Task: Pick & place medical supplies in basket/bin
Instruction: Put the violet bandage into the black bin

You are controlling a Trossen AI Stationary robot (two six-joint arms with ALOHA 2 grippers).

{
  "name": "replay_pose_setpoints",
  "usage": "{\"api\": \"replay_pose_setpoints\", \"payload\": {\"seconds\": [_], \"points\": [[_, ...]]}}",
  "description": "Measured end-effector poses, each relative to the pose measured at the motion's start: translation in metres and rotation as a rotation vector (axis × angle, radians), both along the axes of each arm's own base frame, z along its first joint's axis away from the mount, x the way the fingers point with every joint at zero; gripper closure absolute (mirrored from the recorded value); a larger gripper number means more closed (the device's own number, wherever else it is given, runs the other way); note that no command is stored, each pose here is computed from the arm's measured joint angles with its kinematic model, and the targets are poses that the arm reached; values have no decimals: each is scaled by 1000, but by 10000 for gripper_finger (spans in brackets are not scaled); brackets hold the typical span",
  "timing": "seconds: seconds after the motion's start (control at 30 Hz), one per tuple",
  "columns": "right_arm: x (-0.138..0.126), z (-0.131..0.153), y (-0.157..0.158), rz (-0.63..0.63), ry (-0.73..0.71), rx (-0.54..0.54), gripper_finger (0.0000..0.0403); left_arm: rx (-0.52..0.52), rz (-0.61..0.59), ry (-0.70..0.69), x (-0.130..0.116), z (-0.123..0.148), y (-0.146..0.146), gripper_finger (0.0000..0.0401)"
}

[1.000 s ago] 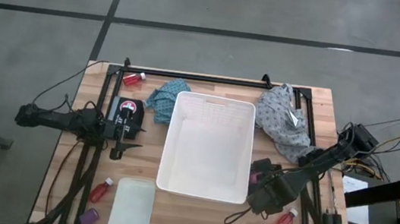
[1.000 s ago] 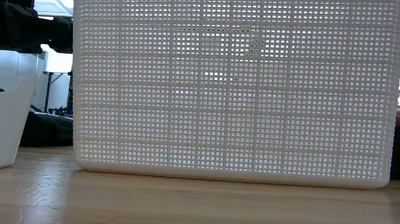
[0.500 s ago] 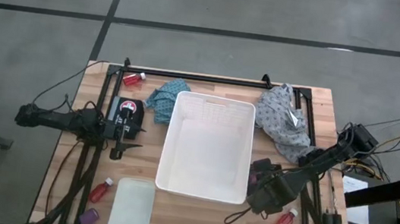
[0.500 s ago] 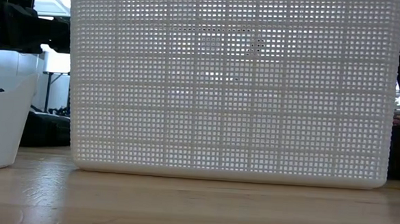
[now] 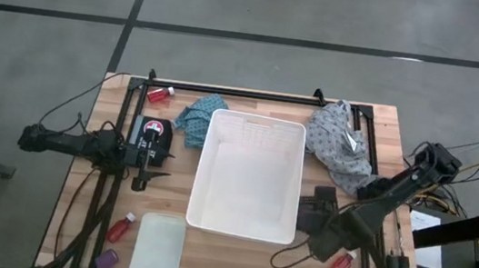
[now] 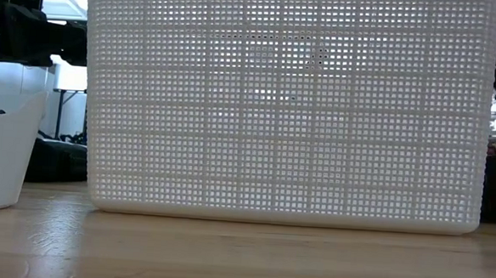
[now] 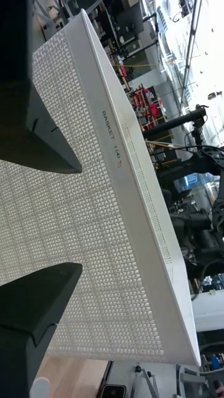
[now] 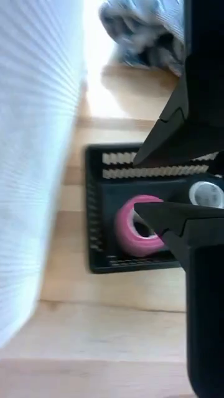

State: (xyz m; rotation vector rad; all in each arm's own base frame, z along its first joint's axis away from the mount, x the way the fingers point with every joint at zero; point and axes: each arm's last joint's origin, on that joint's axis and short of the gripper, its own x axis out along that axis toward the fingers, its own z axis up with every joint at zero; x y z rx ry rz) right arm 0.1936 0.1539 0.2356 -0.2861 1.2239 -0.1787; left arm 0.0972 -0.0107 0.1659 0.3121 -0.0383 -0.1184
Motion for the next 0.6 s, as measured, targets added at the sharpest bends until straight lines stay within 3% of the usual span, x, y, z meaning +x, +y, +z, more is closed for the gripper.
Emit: {"api": "replay_pose_setpoints", "payload": {"seconds": [0.2,0.4,0.6], "points": [[-6,9,10,36,-197,-70,294,0,0,0,0,0,0,148],[-7,8,20,-44,-370,-41,296,0,0,0,0,0,0,148],[-6,2,29,-19,-534,-66,295,0,0,0,0,0,0,148]]}}
